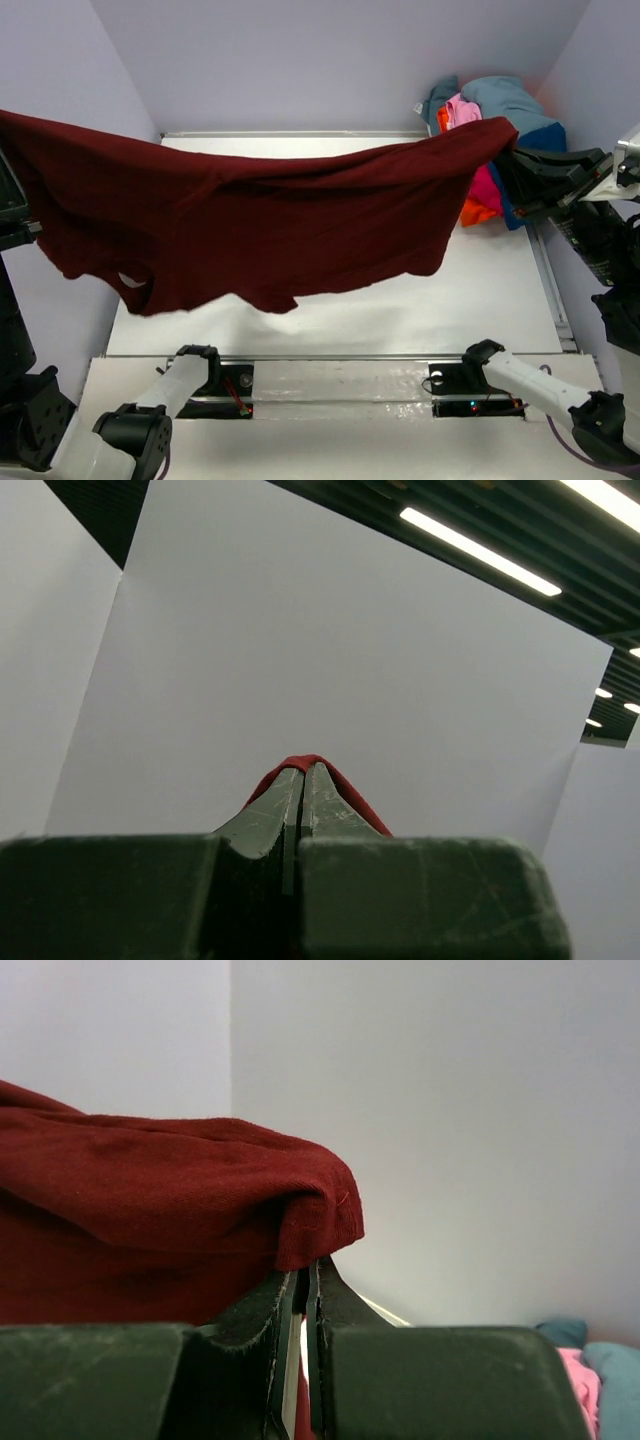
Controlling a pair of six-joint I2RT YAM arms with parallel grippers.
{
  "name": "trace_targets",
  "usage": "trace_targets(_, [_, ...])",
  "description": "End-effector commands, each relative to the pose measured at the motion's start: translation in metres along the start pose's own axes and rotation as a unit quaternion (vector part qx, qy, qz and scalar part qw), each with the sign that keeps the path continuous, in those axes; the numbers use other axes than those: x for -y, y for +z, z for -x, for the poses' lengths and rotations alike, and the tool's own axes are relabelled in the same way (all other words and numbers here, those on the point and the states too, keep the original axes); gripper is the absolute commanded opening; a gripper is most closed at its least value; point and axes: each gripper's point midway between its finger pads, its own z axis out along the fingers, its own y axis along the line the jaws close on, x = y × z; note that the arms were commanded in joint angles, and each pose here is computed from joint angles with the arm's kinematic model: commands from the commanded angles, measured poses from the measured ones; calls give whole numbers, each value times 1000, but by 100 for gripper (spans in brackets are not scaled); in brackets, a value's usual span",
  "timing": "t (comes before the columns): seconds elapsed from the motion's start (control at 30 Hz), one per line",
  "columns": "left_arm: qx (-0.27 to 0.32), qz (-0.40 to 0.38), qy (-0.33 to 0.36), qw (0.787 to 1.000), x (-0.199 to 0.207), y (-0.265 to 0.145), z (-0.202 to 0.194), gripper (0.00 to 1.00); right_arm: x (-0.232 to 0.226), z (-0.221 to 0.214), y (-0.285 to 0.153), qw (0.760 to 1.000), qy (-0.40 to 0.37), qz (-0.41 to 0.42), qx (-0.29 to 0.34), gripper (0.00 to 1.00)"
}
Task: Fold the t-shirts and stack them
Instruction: Flatten out the tshirt
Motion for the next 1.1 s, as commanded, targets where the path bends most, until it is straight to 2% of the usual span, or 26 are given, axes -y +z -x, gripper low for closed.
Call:
trace_targets(0.0, [42, -26, -12, 999, 13, -7, 25, 6, -7, 30, -13, 998, -16, 18, 58, 7])
trace_targets(0.23, [19, -6, -56, 998, 8, -10, 12, 6, -7, 36, -34, 998, 9, 9, 54, 7])
trace_targets(0.37, [-24, 40, -62, 997, -15, 5, -29, 6, 5, 1, -30, 999, 30, -29, -1, 7])
trace_targets(0.4, [-50, 66, -61, 995, -27, 12, -52, 6, 7, -12, -29, 998, 46, -41, -16, 7])
trace_targets(0.43, [-72, 85, -62, 992, -37, 16, -71, 6, 9, -47, -23, 995, 57, -55, -55, 7])
trace_targets(0.5, [-105, 112, -73, 985, -51, 22, -105, 6, 12, -89, -20, 988, 90, -81, -100, 7])
trace_targets(0.53, [-137, 139, -71, 978, -68, 24, -142, 6, 11, -109, -19, 982, 120, -91, -116, 7])
trace_targets(0.57, [-151, 154, -78, 973, -77, 24, -162, 6, 14, -155, -18, 972, 128, -115, -157, 7])
trace_targets(0.6, [-151, 158, -81, 972, -82, 27, -175, 6, 15, -176, -18, 965, 144, -130, -174, 7])
trace_targets(0.63, [-193, 182, -77, 961, -101, 20, -223, 6, 17, -221, -19, 955, 145, -150, -212, 7])
trace_targets(0.7, [-224, 190, -82, 952, -114, 17, -267, 6, 17, -259, -18, 945, 152, -164, -238, 7])
trace_targets(0.73, [-255, 200, -89, 942, -128, 11, -312, 6, 18, -276, -17, 940, 160, -174, -247, 7])
trace_targets(0.8, [-277, 202, -97, 934, -139, 5, -352, 6, 24, -321, -13, 928, 158, -205, -266, 7])
trace_targets(0.83, [-294, 216, -109, 925, -151, -3, -388, 6, 27, -334, -10, 926, 159, -216, -266, 7])
trace_targets(0.97, [-337, 259, -110, 899, -185, -20, -465, 6, 39, -397, 11, 916, 156, -234, -287, 7])
trace_targets(1.0, [-357, 271, -105, 888, -198, -28, -495, 6, 43, -429, 19, 909, 155, -238, -306, 7])
trace_targets(1.07, [-354, 277, -108, 887, -211, -25, -519, 6, 62, -453, 33, 907, 159, -246, -303, 7])
